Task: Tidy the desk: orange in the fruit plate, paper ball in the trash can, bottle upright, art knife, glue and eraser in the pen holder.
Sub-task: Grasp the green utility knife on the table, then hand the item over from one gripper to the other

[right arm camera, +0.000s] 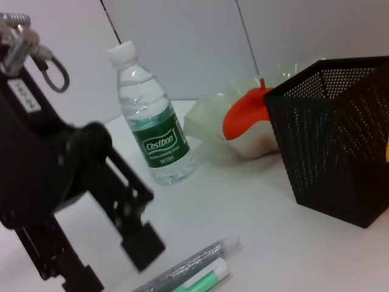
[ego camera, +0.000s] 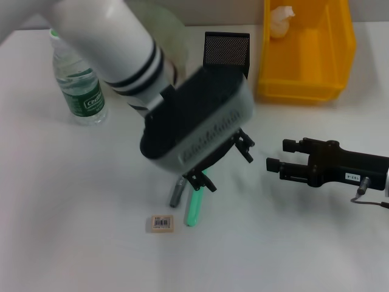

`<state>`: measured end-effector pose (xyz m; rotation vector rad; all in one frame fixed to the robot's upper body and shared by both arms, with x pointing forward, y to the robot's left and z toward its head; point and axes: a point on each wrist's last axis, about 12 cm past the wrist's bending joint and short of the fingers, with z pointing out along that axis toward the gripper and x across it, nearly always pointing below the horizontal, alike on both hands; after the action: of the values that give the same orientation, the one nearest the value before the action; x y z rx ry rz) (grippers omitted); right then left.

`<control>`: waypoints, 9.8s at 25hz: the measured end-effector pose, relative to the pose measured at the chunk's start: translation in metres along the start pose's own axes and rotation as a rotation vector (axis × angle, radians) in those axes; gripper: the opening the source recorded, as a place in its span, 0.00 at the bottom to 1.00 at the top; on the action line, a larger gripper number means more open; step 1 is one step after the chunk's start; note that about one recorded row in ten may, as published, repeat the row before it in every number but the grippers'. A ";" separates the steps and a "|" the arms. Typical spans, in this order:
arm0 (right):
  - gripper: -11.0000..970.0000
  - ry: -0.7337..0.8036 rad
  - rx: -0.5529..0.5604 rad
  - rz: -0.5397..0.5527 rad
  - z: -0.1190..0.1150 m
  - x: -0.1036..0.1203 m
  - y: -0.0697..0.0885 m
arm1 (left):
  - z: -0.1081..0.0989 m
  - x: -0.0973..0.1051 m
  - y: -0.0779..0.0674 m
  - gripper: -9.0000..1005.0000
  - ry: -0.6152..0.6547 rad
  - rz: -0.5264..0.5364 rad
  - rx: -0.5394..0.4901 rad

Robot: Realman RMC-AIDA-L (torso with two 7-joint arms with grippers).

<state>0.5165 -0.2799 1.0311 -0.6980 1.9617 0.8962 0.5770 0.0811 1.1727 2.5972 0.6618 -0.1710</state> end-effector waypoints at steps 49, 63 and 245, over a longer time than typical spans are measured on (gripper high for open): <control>0.76 -0.126 -0.011 -0.194 -0.025 0.018 0.015 | 0.046 -0.009 0.006 0.56 0.151 0.358 0.232; 0.76 -0.127 -0.012 -0.192 -0.025 0.018 0.016 | 0.047 -0.009 0.008 0.50 0.186 0.410 0.258; 0.69 -0.629 0.166 -0.574 0.035 0.021 0.086 | 0.031 0.036 -0.168 0.19 -1.629 -1.883 -0.841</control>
<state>0.4585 -0.2041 1.0274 -0.7180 1.1684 0.5017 0.5277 0.2139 1.0705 -0.0840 1.4774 -1.6392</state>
